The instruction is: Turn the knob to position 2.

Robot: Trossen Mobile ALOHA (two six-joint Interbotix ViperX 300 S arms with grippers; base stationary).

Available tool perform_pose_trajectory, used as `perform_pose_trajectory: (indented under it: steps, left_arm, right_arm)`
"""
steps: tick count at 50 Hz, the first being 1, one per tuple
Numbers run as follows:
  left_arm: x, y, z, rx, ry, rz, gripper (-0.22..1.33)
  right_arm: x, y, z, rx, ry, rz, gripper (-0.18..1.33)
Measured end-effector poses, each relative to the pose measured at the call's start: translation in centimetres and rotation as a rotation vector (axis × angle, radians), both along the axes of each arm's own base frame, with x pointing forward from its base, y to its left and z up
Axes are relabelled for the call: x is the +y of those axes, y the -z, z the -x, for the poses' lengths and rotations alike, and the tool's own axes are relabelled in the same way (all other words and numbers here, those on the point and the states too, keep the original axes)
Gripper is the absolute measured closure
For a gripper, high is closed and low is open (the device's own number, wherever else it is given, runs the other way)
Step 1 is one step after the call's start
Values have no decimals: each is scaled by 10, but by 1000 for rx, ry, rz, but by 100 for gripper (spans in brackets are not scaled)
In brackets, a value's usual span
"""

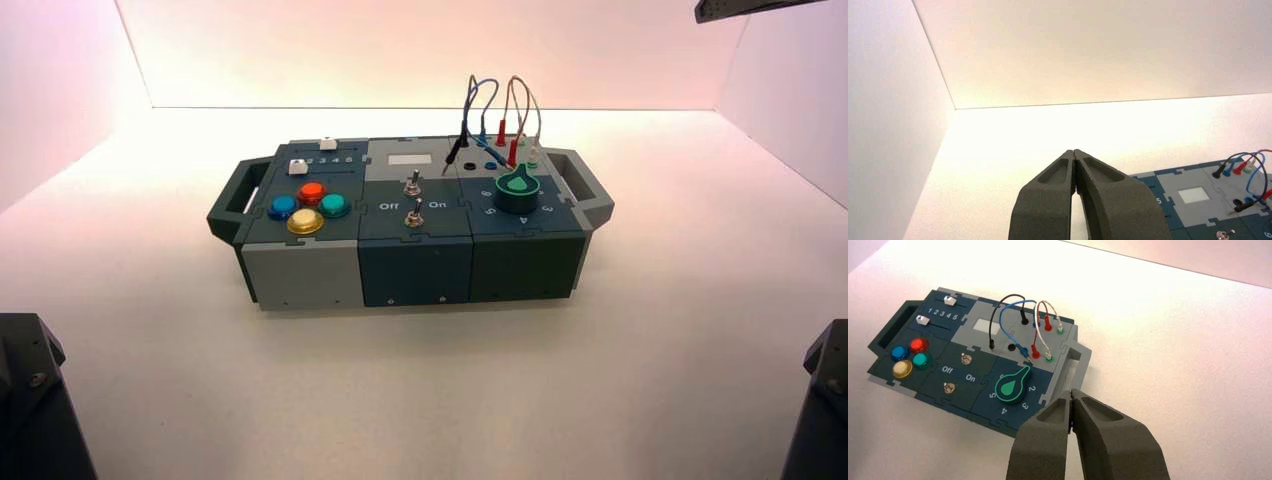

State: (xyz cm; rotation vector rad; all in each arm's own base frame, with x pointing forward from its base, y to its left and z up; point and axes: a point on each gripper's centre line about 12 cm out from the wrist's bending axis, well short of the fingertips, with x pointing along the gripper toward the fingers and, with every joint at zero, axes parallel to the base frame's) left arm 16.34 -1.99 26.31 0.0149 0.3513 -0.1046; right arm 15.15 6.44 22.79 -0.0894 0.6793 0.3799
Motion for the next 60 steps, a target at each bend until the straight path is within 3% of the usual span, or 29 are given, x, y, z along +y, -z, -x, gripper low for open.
perform_pose_trajectory:
  steps: [19, 24, 26, 31, 35, 46, 60]
  left_arm:
    - [0, 3, -2, 17, 0, -3, 128]
    - [-1, 5, -4, 30, 0, -5, 128]
    - [-1, 6, -6, 38, 0, -6, 128]
    - [-2, 13, -10, 76, 2, -12, 128]
    - [-2, 16, -14, 99, 0, -15, 128]
    - [-3, 23, -22, 150, 0, -23, 128]
    - [-3, 21, -21, 140, 0, -20, 128]
  right_arm:
    - [2, 2, 0, 16, -2, -10, 129]
    - [8, 5, 1, 41, -35, -9, 129]
    - [17, 7, 2, 61, -82, -4, 129]
    - [33, 13, 3, 112, -163, 20, 129]
    - [41, 22, 0, 176, -188, 48, 129]
    - [56, 42, -20, 332, -190, 127, 129]
    - [83, 52, -54, 413, -206, 179, 129]
